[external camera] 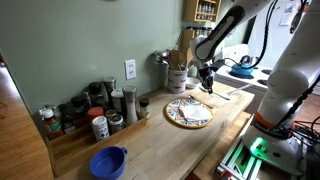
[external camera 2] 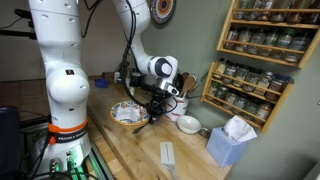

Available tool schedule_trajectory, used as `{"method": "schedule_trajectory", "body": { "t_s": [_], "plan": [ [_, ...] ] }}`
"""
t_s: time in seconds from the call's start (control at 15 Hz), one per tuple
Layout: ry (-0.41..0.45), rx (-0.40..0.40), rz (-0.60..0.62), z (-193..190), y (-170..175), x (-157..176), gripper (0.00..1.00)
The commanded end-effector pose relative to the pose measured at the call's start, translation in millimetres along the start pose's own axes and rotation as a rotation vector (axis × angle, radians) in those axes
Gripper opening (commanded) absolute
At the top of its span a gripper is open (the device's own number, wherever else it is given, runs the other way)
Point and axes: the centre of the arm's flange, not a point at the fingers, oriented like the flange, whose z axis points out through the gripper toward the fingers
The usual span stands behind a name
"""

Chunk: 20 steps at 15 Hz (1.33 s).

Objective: Pick up the silver fork and place it to the right of the silver spoon on the table

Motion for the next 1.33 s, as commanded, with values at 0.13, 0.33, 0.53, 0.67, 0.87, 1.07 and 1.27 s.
{"method": "schedule_trajectory", "body": {
  "t_s": [0.13,0.33,0.53,0.67,0.87,1.07,1.27],
  "plan": [
    [0.057,0.000,-0.097,2.3,-18.4,20.8,0.02],
    [0.067,0.013,-0.113,7.1,-18.7,31.6,0.02],
    [0.075,0.044,-0.141,10.5,-18.1,42.0,0.02],
    [0.071,0.060,-0.156,10.9,-15.6,47.0,0.02],
    [0.069,0.081,-0.160,10.8,-11.9,56.1,0.02],
    [0.068,0.103,-0.150,11.9,-5.9,63.3,0.02],
    [0.065,0.110,-0.131,15.5,1.6,68.9,0.02]
  ]
}}
